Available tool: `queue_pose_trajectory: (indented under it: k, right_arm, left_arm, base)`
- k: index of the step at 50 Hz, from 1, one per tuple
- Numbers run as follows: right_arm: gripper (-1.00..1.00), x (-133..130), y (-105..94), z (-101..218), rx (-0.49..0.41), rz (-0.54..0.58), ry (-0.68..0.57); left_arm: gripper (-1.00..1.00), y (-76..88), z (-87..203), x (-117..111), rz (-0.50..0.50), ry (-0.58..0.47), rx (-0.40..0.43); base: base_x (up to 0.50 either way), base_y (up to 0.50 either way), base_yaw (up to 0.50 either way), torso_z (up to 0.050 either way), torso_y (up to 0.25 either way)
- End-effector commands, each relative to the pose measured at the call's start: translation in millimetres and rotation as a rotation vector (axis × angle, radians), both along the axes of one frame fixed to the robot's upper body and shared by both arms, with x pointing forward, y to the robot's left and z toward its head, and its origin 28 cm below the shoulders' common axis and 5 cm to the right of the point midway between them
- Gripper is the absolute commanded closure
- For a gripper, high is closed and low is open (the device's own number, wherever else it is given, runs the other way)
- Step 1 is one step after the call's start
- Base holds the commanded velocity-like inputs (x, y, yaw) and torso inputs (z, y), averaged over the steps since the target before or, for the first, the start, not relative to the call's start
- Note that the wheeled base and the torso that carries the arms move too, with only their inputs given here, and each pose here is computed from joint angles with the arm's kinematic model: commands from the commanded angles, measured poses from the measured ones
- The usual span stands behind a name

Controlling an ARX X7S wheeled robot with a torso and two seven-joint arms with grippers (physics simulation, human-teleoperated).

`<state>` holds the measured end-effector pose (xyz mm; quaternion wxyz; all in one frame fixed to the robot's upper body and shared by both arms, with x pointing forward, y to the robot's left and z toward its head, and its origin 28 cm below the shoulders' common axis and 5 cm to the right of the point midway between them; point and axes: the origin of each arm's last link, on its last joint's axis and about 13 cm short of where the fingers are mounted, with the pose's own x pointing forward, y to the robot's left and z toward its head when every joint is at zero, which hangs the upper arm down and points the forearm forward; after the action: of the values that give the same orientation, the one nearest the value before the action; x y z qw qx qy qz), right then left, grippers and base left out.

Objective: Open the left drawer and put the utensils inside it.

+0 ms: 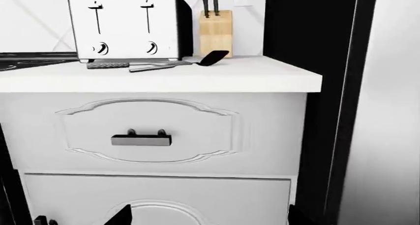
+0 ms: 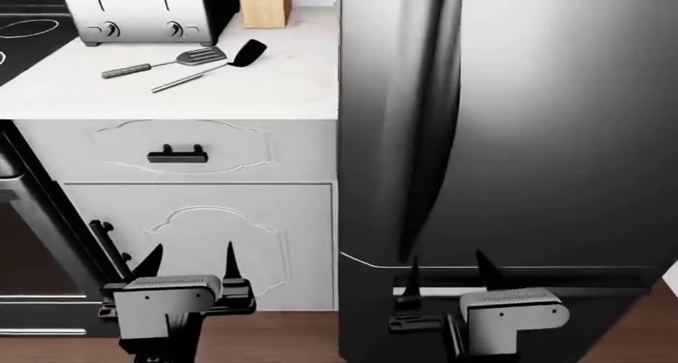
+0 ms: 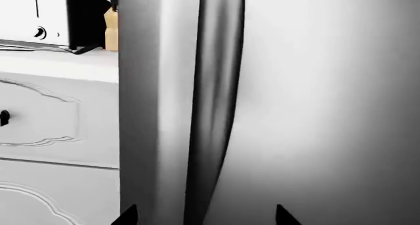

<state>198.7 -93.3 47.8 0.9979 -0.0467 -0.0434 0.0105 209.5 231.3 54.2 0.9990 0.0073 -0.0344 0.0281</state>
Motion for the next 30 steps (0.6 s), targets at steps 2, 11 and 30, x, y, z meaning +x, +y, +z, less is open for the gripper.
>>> queue_pose_trajectory:
  k: [2, 11, 30]
  right_arm:
    - [-1.00, -7, 5.9, 31, -0.050, 0.054, -0.080]
    - [-1.00, -10, 12.5, 51, -0.074, 0.106, -0.140]
    - [-1.00, 2, 17.6, 109, -0.095, 0.184, -0.263]
  left_arm:
    - [-1.00, 13.3, 24, -1, 0.032, -0.049, 0.039]
    - [-1.00, 13.0, 31, 1, 0.026, -0.065, 0.049]
    - [-1.00, 16.1, 45, 3, 0.033, -0.092, 0.082]
  base:
    - [0.00, 0.50, 0.00, 0.000, 0.000]
    - [0.00, 0.50, 0.00, 0.000, 0.000]
    - [0.00, 0.39, 0.00, 0.000, 0.000]
